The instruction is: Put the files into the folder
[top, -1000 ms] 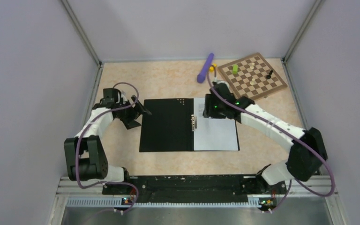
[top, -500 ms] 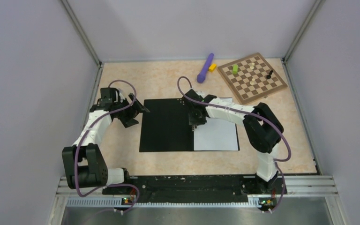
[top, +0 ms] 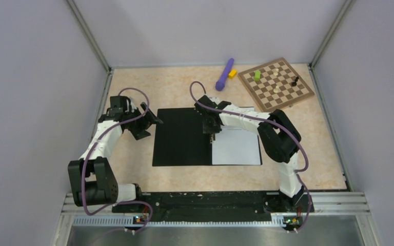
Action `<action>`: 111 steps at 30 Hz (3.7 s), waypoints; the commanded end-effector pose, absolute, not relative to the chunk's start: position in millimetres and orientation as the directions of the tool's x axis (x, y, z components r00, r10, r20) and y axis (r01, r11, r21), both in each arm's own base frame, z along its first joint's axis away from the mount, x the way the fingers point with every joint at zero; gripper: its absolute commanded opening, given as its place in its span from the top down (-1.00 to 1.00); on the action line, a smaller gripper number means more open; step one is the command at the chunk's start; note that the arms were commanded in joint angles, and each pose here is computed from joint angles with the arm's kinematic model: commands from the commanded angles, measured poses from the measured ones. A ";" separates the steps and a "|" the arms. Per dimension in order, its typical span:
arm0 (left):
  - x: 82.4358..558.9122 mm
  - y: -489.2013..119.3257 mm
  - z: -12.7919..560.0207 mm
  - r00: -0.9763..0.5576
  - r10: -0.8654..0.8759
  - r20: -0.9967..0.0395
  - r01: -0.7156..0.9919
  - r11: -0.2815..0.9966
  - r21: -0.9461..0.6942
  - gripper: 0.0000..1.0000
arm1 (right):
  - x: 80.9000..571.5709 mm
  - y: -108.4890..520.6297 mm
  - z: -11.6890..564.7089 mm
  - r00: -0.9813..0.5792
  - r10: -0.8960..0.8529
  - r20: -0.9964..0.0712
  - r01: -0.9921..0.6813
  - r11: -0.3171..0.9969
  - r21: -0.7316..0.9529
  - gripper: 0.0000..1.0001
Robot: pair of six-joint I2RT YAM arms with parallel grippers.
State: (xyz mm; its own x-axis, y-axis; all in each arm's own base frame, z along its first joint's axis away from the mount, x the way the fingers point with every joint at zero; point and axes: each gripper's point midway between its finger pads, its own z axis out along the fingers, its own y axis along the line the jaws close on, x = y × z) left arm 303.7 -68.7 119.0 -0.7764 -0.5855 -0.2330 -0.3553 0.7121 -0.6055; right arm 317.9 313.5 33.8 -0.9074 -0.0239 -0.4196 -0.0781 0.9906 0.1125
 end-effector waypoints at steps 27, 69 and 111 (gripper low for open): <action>296.1 -71.5 103.9 -0.795 -0.572 -0.204 -0.359 0.714 -0.601 -0.78 | 329.0 313.1 45.3 -0.858 -0.072 -0.508 -0.071 0.997 -0.021 1.00; 291.6 -96.3 100.1 -0.864 -0.470 -0.181 -0.218 0.673 -0.706 -0.88 | 315.4 276.4 145.1 -0.812 0.016 -0.584 -0.148 0.961 0.232 1.00; 280.9 -85.4 160.7 -0.868 -0.372 -0.329 -0.122 0.801 -0.586 1.00 | 310.2 302.8 124.1 -0.879 0.080 -0.470 -0.168 0.870 0.463 -0.61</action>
State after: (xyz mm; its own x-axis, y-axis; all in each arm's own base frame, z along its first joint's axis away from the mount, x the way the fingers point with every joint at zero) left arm 281.5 -103.7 145.3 -0.8846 -0.4014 -0.2376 -0.1410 0.7157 -0.6840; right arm 300.2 290.7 75.9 -0.9158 0.0175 -0.4013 -0.1340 0.9285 0.3462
